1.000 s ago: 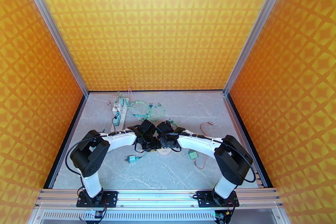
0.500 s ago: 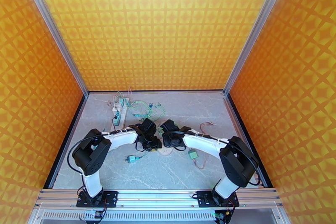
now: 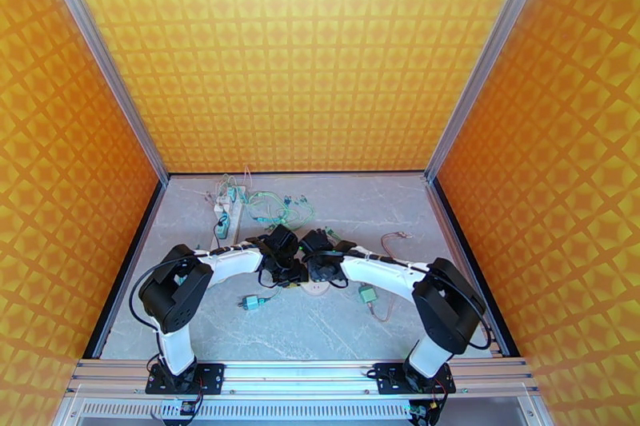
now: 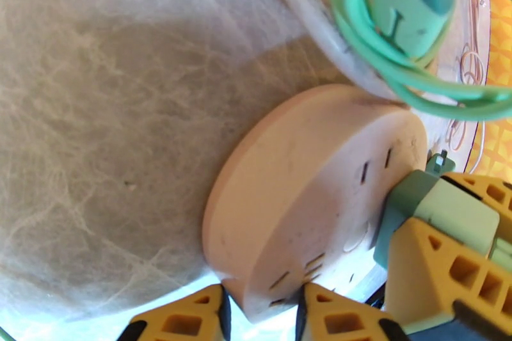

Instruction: Pull the plug off the socket

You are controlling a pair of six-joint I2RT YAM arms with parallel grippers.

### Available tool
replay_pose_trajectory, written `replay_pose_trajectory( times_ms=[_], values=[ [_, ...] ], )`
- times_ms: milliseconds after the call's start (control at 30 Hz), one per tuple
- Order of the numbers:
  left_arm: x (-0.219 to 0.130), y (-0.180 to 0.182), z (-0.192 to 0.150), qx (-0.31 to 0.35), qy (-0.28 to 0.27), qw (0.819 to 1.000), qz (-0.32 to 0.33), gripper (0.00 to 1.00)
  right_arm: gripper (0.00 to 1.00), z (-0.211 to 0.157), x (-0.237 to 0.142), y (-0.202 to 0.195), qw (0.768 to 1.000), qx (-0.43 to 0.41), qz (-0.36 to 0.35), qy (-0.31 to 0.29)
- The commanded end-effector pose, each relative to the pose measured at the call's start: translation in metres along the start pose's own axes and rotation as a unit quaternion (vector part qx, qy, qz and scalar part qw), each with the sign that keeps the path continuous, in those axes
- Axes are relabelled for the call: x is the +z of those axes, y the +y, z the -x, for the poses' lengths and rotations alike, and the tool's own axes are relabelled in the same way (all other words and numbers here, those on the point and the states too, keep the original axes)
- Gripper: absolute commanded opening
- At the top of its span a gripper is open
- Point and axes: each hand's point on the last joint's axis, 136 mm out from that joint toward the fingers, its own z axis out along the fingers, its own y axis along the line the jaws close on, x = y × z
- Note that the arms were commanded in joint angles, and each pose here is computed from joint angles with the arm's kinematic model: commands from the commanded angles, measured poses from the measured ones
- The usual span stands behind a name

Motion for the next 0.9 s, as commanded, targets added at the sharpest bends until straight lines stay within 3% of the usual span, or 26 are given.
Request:
replay_pose_trajectory(
  times_ms=[0,233,467,667,867],
  values=[
    [0.039,0.083,-0.041,-0.035,0.062,0.988,0.138,0.3,0.26,0.004,-0.015,0.066,0.995,-0.013,0.103,-0.01],
    [0.039,0.085,-0.043,-0.035,0.065,0.987,0.14,0.3,0.26,0.015,-0.03,0.055,0.994,-0.006,0.105,-0.035],
    [0.039,0.084,-0.043,-0.034,0.065,0.988,0.14,0.3,0.26,0.025,-0.033,0.032,0.984,0.071,0.16,-0.036],
    [0.04,0.081,-0.044,-0.028,0.065,0.988,0.139,0.3,0.26,0.026,-0.032,0.035,0.986,0.062,0.15,-0.026],
    [0.041,0.078,-0.044,-0.022,0.068,0.988,0.139,0.29,0.26,0.014,-0.028,0.058,0.995,-0.01,0.102,-0.015]
  ],
)
